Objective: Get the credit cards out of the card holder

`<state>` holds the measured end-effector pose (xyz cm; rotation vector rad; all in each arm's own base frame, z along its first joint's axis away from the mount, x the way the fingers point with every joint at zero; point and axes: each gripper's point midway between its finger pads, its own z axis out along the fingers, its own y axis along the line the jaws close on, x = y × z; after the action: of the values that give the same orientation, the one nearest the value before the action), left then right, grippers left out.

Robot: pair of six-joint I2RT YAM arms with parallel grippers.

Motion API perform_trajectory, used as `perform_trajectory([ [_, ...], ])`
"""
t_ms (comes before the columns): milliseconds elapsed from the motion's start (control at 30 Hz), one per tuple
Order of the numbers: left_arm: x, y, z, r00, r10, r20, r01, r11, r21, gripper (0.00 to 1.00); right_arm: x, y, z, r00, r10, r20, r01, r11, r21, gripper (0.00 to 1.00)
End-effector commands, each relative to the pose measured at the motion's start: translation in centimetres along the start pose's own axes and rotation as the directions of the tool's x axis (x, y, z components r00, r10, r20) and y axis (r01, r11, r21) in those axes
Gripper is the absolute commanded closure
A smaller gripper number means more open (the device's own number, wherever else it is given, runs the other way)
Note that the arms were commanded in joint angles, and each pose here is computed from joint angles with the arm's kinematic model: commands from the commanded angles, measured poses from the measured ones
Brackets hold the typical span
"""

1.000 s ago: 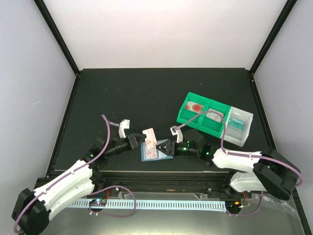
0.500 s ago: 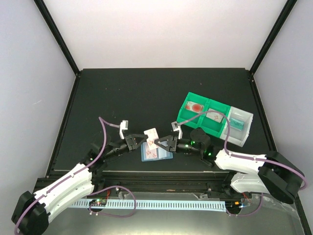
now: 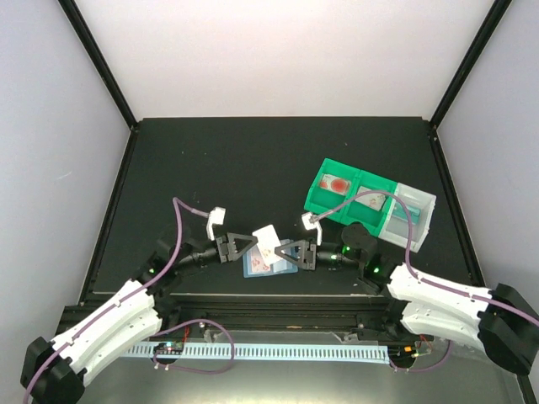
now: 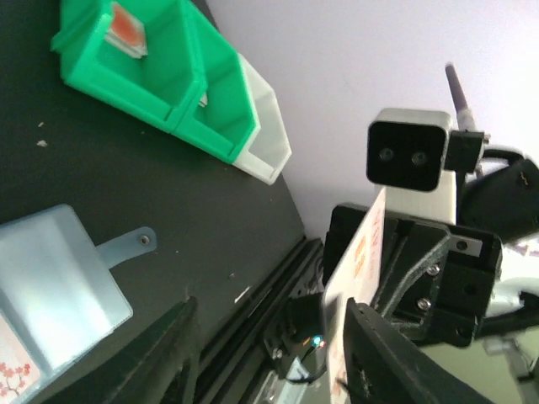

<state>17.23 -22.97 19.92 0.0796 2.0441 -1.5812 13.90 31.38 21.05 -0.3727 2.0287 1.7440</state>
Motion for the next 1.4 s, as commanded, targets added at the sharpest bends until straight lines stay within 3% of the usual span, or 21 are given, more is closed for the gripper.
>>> perform_trajectory([
  [0,1.1,-3.3,-1.2,0.97,0.195,-0.144,-0.191,0.981,0.045,0.5,2.0,2.7,-0.8,0.972,-0.182,-0.146,0.172,0.982,-0.083,0.99],
  [200,2.3,-6.6,-2.7,0.927,0.312,-0.21,-0.284,0.946,0.156,0.38,4.4,5.2,-1.8,0.89,-0.34,-0.304,0.283,0.935,-0.214,0.99],
  [433,3.8,-7.7,-3.9,0.886,0.391,-0.249,-0.337,0.912,0.233,0.46,4.5,6.5,-2.0,0.872,-0.365,-0.325,0.287,0.921,-0.264,0.99],
  [567,4.2,-7.3,-3.8,0.883,0.383,-0.271,-0.325,0.916,0.234,0.68,4.8,6.5,-2.0,0.867,-0.362,-0.342,0.275,0.921,-0.276,0.99],
  [667,4.6,-7.8,-3.7,0.88,0.378,-0.289,-0.3,0.912,0.28,0.95,4.7,6.5,-2.0,0.865,-0.365,-0.344,0.281,0.921,-0.27,0.98],
  [767,4.4,-7.6,-3.6,0.883,0.374,-0.282,-0.298,0.913,0.278,0.98,4.4,6.3,-1.9,0.868,-0.364,-0.339,0.288,0.923,-0.254,0.95],
  [933,3.6,-6.9,-3.1,0.91,0.347,-0.225,-0.295,0.926,0.234,0.98,1.6,4.7,-1.6,0.919,-0.325,-0.223,0.318,0.946,-0.064,0.68],
  [1067,2.1,-7.1,-2.8,0.945,0.292,-0.146,-0.256,0.941,0.22,0.98,0.3,5.6,-2.2,0.955,-0.279,-0.095,0.273,0.959,-0.075,0.47],
  [1300,-1.4,-7.4,-2.3,0.976,0.213,0.039,-0.217,0.959,0.181,0.98,-1.9,4.3,-2.7,0.989,-0.133,0.069,0.134,0.991,-0.014,0.24],
  [1367,-2.3,-8.1,-2.4,0.975,0.208,0.082,-0.221,0.956,0.192,0.99,-2.4,4.5,-2.8,0.99,-0.094,0.105,0.098,0.995,-0.031,0.22],
])
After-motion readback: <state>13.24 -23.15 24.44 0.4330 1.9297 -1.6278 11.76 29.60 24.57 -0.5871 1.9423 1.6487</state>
